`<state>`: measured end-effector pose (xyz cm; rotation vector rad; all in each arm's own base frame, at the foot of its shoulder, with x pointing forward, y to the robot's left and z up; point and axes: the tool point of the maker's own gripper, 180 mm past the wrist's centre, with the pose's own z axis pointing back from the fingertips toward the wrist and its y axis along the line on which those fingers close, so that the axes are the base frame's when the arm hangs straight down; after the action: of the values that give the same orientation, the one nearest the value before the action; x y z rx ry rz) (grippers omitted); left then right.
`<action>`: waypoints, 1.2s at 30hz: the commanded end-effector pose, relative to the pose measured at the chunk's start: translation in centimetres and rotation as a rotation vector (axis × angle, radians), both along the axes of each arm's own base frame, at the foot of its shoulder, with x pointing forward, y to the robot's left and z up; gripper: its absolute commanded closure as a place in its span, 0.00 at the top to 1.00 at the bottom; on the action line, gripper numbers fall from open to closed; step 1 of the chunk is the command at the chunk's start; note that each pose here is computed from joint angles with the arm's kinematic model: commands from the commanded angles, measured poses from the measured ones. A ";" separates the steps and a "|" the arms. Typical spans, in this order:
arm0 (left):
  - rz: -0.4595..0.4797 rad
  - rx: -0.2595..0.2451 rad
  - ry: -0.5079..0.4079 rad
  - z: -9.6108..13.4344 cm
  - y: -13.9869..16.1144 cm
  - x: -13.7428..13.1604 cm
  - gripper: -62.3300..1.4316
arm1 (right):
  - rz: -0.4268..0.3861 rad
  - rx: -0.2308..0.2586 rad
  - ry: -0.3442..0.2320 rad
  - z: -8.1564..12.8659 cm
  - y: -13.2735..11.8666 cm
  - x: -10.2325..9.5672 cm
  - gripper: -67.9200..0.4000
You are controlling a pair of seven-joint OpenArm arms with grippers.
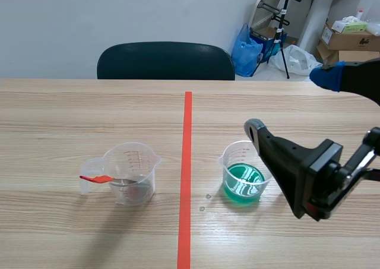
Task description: Do the redox reaction experiment
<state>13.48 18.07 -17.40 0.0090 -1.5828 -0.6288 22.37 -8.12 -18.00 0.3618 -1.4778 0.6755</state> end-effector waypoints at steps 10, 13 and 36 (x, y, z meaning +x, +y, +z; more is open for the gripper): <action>-0.020 0.027 -0.017 0.9 0.1 2.6 1.00 | 0.002 0.020 -0.028 0.9 0.0 0.2 1.00; -0.045 0.015 0.004 0.8 -0.2 3.1 0.99 | 0.002 0.020 -0.029 0.9 0.0 0.2 1.00; -0.071 0.013 0.060 -0.5 -1.0 3.2 0.91 | -0.013 -0.034 0.023 -0.4 -0.3 0.4 1.00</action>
<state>16.83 17.23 -18.23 -0.0482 -1.5134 -0.6968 22.49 -8.41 -19.20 0.3302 -1.4131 0.6863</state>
